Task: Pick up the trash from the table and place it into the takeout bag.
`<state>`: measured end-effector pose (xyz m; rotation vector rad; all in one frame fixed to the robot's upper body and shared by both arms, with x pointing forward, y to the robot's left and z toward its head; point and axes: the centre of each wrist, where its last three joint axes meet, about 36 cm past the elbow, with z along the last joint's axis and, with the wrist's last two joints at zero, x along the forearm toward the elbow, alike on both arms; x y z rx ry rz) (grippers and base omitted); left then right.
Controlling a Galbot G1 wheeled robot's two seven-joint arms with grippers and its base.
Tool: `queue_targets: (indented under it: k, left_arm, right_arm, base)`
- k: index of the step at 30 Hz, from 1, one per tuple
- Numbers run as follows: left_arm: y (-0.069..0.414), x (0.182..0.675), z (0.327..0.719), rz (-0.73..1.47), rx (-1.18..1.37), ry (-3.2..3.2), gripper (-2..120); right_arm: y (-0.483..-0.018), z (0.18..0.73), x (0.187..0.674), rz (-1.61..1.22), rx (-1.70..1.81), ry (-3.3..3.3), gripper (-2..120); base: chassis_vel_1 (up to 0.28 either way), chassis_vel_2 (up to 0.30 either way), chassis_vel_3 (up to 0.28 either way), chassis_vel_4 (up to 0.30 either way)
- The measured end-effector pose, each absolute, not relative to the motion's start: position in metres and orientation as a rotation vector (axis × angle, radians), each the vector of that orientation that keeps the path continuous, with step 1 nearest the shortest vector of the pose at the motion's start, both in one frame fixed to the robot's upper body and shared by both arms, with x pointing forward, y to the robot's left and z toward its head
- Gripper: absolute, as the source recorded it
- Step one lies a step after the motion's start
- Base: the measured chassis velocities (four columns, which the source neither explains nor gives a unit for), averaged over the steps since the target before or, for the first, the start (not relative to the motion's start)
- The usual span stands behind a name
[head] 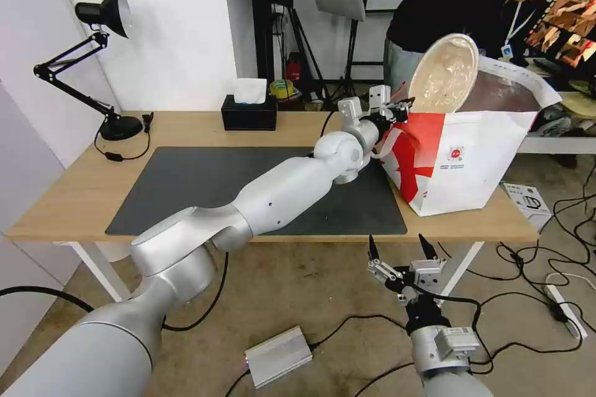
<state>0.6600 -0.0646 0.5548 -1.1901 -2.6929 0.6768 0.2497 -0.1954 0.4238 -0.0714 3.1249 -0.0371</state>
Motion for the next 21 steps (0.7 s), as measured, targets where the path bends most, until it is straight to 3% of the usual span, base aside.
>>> queue_targets:
  k: [6,21]
  left_arm:
    - [-0.065,0.659,0.557,0.652,-1.207,-2.705,1]
    - [-0.058,0.661,0.581,0.582,-1.256,-2.749,58]
  right_arm:
    - [-0.195,0.424,0.250,-0.037,-0.071,3.125,100]
    - [-0.195,0.424,0.250,-0.037,-0.071,3.125,100]
  base:
    - [0.000,0.000,0.000,0.000]
    - [0.000,0.000,0.000,0.000]
